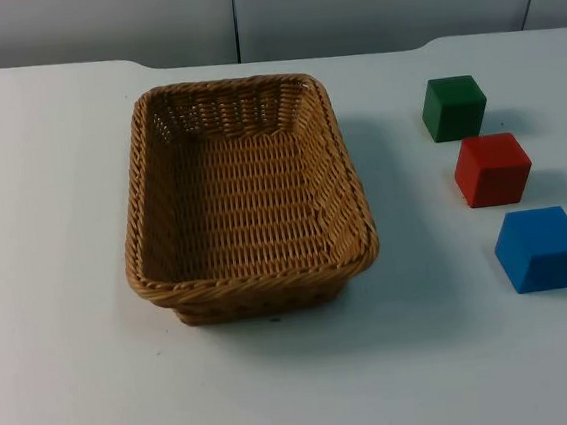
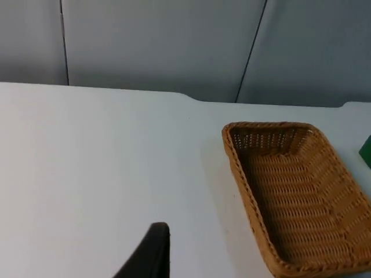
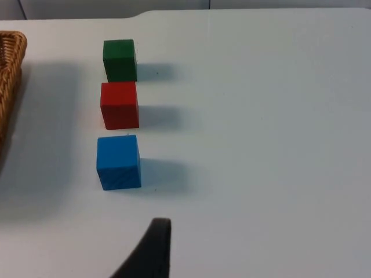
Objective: Pick up the basket with the left hand and place the blue cube into the basket with the right hand.
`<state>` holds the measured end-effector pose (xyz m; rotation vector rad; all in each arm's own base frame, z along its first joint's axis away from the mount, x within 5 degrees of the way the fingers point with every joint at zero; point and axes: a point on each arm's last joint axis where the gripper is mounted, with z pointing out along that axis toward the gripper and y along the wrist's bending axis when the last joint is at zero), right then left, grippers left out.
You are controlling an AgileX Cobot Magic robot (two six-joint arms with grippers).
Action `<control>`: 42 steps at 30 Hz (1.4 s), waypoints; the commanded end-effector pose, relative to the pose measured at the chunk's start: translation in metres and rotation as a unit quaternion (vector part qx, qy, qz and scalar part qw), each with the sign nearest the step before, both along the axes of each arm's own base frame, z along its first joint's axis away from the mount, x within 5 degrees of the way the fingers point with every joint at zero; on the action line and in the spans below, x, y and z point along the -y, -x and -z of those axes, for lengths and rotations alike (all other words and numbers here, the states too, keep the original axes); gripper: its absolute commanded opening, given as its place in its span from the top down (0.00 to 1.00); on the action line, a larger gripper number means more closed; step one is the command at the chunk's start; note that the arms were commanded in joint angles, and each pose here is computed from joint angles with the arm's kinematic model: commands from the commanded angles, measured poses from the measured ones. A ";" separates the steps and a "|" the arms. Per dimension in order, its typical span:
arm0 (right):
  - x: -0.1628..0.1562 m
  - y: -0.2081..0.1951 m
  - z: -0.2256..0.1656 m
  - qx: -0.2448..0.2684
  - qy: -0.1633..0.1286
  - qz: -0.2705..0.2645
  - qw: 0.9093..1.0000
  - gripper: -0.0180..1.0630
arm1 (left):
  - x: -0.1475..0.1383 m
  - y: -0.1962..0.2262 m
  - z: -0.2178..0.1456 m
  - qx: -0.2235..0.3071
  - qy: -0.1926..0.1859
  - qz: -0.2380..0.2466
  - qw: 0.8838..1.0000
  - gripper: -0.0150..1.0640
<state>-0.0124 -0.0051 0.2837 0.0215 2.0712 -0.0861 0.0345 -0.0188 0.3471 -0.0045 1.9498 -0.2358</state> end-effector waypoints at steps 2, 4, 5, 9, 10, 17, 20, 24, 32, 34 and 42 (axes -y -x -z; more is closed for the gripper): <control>0.001 0.000 0.001 0.000 0.006 0.002 1.000 0.02 | 0.001 -0.019 -0.016 0.001 0.007 0.015 1.000 0.01; 0.001 0.000 0.001 0.000 0.006 0.002 1.000 0.02 | 0.002 -0.027 -0.021 -0.004 0.006 0.025 1.000 0.01; 0.001 0.000 0.001 0.000 0.006 0.002 1.000 0.02 | 0.004 -0.033 -0.025 -0.008 0.006 0.036 0.999 0.01; 0.001 0.000 0.001 0.000 0.006 0.002 1.000 0.02 | 0.007 -0.061 -0.032 -0.031 0.019 0.070 0.997 0.01; 0.001 0.000 0.001 0.000 0.006 0.002 1.000 0.02 | 0.008 -0.070 -0.032 -0.038 0.022 0.080 0.996 0.01; 0.001 0.000 0.001 0.000 0.006 0.002 1.000 0.02 | 0.015 -0.120 -0.022 -0.080 0.053 0.137 0.986 0.01; 0.001 0.000 0.001 0.000 0.006 0.002 1.000 0.02 | 0.016 -0.136 -0.015 -0.097 0.069 0.151 0.981 0.01; 0.001 0.000 0.001 0.000 0.006 0.002 1.000 0.02 | 0.018 -0.166 0.002 -0.125 0.091 0.168 0.974 0.01; 0.001 0.000 0.001 0.001 -0.007 0.009 1.000 0.02 | 0.018 -0.209 0.036 -0.163 0.124 0.175 0.963 0.01; 0.001 0.000 0.001 0.001 -0.006 0.009 1.000 0.02 | 0.018 -0.220 0.047 -0.175 0.132 0.176 0.960 0.01; 0.001 0.000 0.001 0.001 -0.004 0.010 1.000 0.02 | 0.020 -0.250 0.081 -0.212 0.140 0.177 0.951 0.01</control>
